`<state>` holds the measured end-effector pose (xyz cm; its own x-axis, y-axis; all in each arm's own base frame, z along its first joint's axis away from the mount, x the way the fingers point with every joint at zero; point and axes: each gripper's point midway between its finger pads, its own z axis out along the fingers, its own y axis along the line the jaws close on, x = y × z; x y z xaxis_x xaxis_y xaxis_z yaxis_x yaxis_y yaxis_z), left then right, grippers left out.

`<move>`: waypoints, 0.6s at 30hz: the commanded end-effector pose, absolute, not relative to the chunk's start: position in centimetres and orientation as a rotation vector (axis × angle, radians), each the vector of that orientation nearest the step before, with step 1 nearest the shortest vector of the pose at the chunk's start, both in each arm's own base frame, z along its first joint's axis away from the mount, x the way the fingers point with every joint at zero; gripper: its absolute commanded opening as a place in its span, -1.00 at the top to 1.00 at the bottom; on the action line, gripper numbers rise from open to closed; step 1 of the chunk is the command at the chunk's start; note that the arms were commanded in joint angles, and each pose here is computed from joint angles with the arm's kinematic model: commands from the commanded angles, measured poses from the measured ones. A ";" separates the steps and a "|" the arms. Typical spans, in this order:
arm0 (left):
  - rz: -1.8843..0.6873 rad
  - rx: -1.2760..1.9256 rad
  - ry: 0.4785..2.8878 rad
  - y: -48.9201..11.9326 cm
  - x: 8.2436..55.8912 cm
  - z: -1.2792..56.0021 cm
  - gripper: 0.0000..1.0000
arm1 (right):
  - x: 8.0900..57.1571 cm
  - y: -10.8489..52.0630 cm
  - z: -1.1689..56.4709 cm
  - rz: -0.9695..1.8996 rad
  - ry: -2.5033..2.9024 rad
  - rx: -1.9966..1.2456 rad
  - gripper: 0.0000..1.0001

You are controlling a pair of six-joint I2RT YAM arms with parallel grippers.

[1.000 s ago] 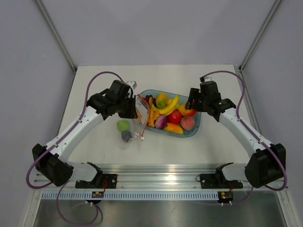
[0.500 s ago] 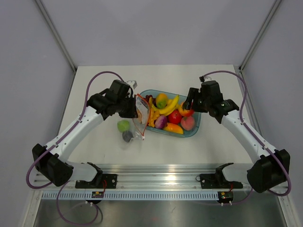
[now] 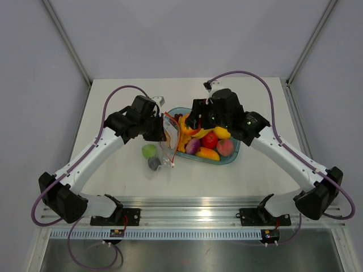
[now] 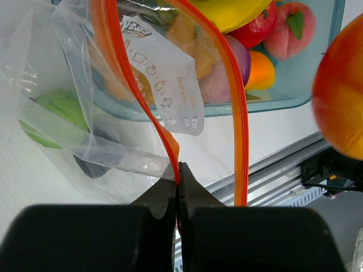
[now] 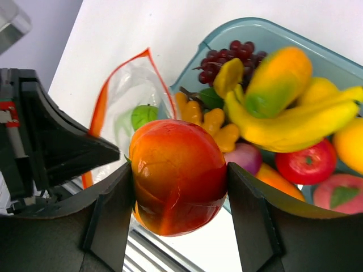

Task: Place the food in the zip-top bag and seal the zipper
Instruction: Place the fake fruit in the zipper food storage bag.

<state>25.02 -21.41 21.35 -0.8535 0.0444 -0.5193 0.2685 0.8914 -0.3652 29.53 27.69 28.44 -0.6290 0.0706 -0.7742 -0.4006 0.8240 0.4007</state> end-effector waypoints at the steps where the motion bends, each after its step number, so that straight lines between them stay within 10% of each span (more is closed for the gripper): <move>1: -0.674 0.238 2.470 -22.4 25.1 23.2 1.00 | 30.1 30.8 29.8 0.764 2.109 -0.265 0.36; 11: -0.677 0.243 2.443 -22.2 25.0 24.3 1.00 | 29.9 37.3 26.4 0.779 2.177 -0.400 0.21; 18: -0.660 0.248 2.425 -21.8 25.0 25.1 1.00 | 30.1 37.3 25.2 0.723 2.210 -0.421 -0.73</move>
